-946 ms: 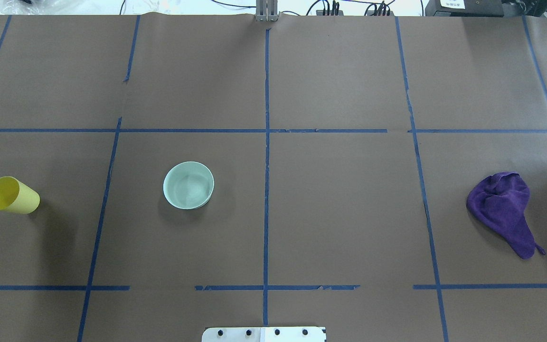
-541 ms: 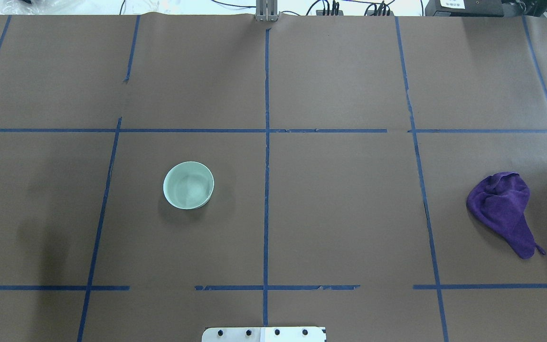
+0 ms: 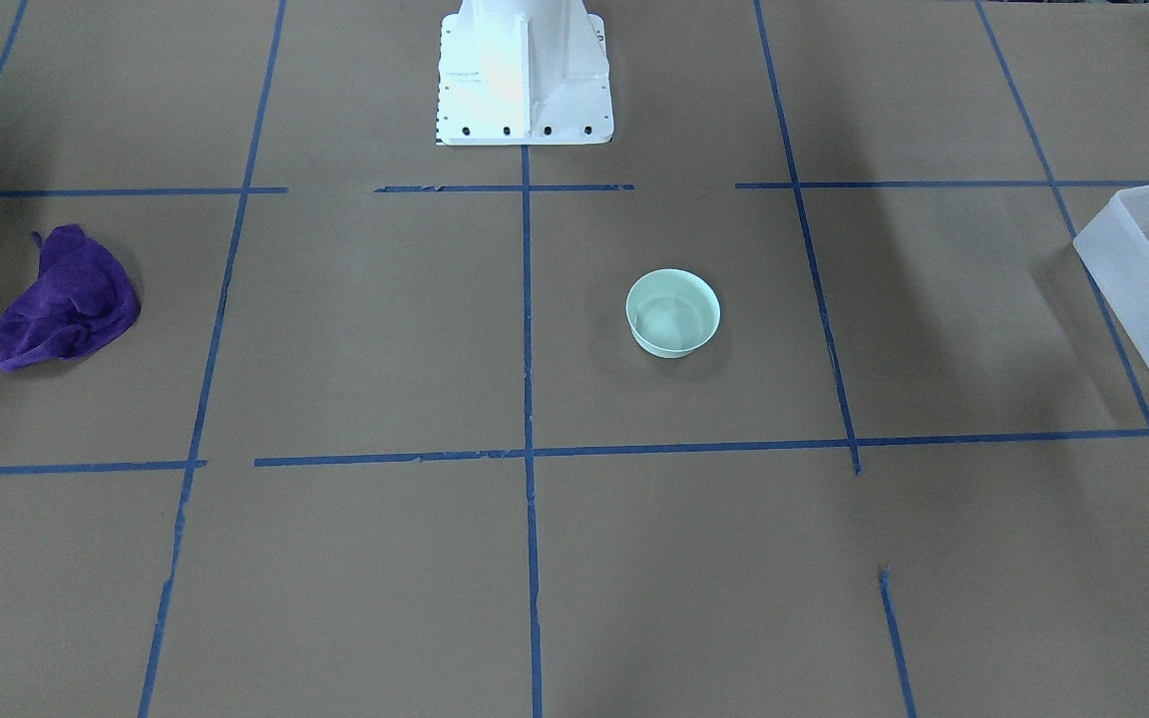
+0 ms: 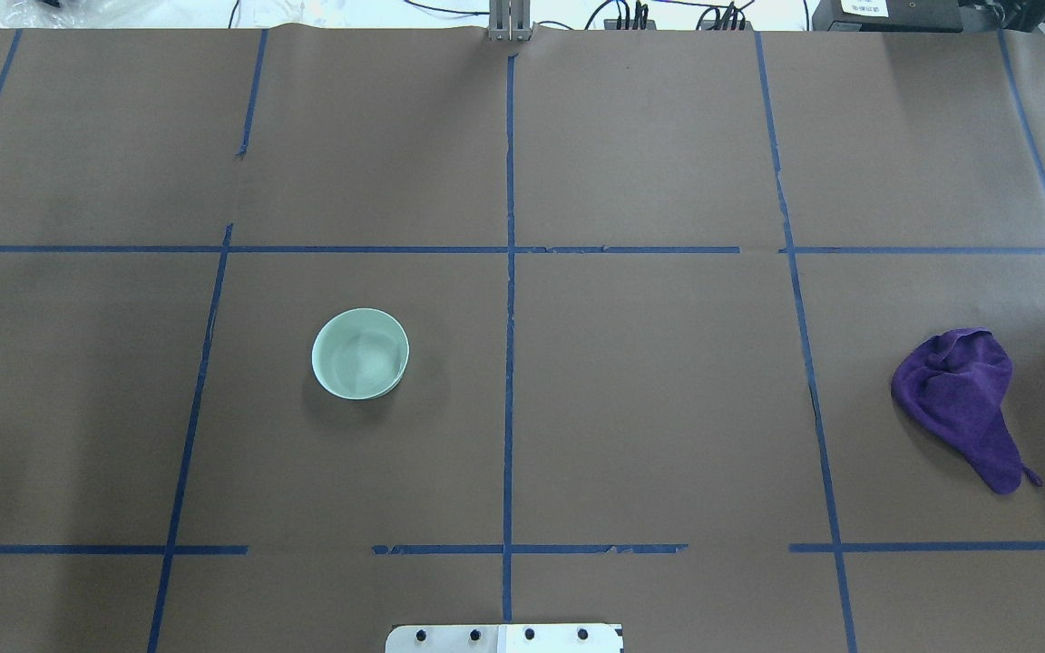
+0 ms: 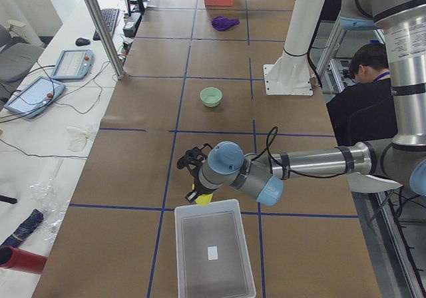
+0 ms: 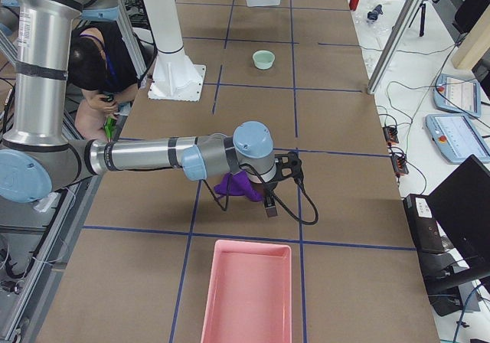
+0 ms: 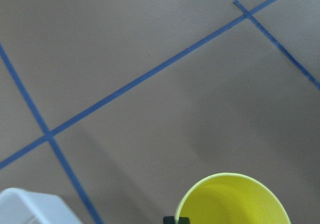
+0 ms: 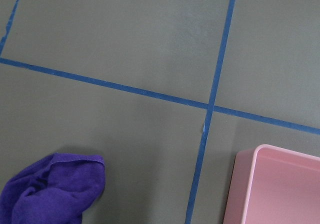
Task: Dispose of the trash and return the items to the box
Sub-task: 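Lift the yellow cup with the left gripper and drop it into the clear bin, then reach the right gripper to the purple cloth and grasp it, then carry the purple cloth with the right gripper into the pink bin, then reach the left gripper to the green bowl rim and grasp it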
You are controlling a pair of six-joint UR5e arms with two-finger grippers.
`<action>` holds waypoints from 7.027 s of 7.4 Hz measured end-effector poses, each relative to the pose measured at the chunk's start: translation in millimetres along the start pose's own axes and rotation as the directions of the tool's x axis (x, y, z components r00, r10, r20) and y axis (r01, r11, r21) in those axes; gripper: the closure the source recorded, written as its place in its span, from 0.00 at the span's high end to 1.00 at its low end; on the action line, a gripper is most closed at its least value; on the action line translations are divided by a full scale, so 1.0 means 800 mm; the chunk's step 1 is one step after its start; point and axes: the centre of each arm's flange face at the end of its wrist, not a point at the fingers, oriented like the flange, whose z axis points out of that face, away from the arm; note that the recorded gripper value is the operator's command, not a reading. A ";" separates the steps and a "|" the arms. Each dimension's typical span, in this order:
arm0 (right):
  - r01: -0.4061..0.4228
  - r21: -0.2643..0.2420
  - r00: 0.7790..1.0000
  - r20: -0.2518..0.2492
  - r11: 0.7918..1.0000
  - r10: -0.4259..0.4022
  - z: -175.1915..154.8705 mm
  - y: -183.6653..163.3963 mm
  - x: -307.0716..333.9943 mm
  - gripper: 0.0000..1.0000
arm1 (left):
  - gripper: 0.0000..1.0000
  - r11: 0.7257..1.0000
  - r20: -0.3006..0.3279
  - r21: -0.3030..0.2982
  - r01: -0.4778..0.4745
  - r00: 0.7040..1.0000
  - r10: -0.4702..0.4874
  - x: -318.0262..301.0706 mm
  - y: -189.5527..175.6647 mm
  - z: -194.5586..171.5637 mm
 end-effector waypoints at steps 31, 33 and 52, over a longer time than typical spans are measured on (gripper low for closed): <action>0.111 0.099 0.989 -0.105 0.989 -0.101 0.253 0.130 -0.271 0.00 | 1.00 0.991 -0.046 0.035 -0.127 0.991 0.128 0.002 -0.203 0.023; 0.160 0.083 0.983 -0.105 0.984 -0.151 0.245 0.128 -0.259 0.00 | 1.00 0.991 -0.043 0.040 -0.129 0.991 0.130 0.005 -0.202 0.018; 0.139 -0.024 0.990 -0.032 0.990 -0.139 0.041 0.070 0.202 1.00 | 0.71 0.821 -0.136 0.059 0.568 0.819 -0.557 0.307 -0.395 0.052</action>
